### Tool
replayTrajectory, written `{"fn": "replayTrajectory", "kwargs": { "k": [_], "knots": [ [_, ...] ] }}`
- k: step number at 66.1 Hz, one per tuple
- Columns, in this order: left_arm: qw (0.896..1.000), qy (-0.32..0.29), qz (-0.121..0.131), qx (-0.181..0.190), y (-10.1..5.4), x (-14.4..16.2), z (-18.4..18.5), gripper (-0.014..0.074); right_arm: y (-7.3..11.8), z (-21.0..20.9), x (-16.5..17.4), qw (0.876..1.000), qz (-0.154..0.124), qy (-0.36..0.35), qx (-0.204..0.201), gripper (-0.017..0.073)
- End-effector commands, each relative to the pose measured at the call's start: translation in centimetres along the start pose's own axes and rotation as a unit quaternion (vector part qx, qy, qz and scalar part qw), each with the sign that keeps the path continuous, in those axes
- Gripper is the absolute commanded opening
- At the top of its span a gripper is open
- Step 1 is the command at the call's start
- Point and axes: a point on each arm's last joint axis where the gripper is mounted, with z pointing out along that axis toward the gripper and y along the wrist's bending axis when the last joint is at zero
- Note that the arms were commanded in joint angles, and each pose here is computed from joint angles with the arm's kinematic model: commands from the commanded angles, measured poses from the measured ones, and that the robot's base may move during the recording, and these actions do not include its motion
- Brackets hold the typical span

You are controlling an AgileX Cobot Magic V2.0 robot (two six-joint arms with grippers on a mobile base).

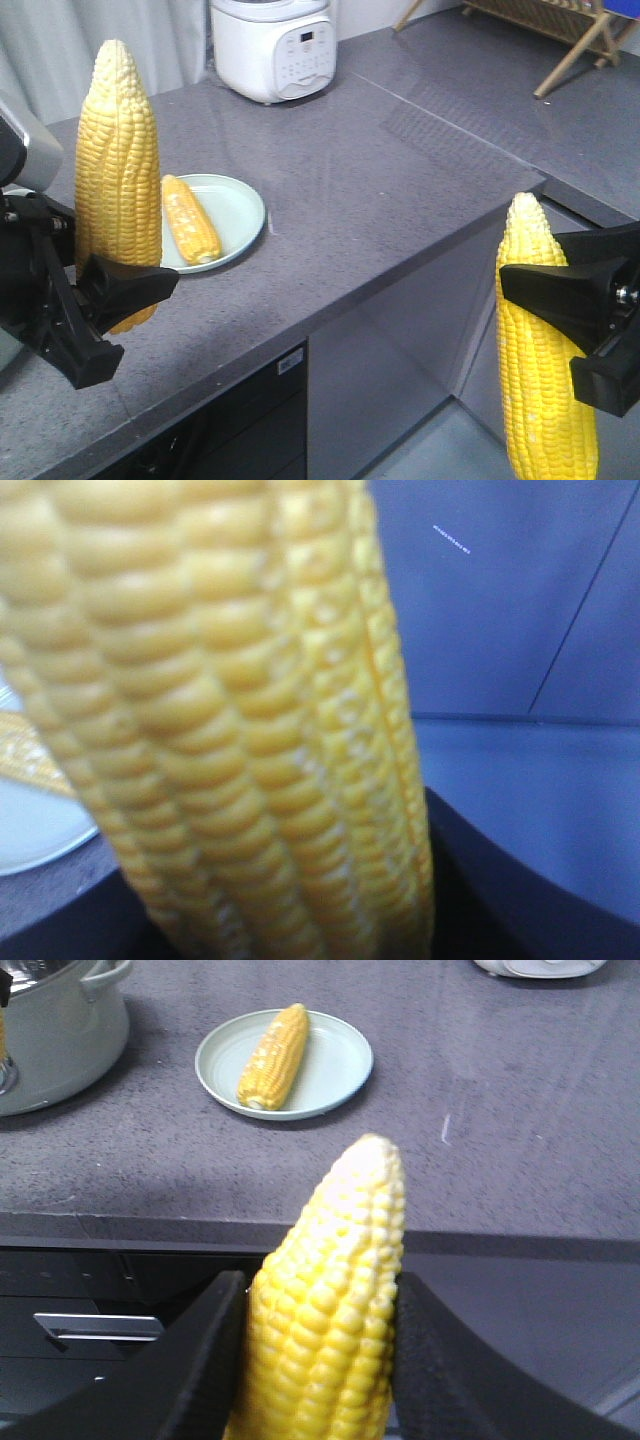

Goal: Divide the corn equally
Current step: 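Turn the base away from the pot holding a cob in each gripper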

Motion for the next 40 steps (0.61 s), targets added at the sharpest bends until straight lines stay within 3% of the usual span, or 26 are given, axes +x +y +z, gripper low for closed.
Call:
{"fn": "replayTrajectory", "kwargs": {
  "k": [1, 40],
  "knots": [
    [0.999, -0.046, -0.003, -0.011, 0.05, -1.18, -1.03, 0.0291, -0.13, -0.64, -1.22, 0.999, -0.002, -0.045, 0.012, 0.0151],
    [0.999, -0.046, -0.003, -0.011, 0.05, -1.18, -1.03, 0.0291, -0.13, -0.64, -1.22, 0.999, -0.002, -0.045, 0.012, 0.0151]
  ]
}}
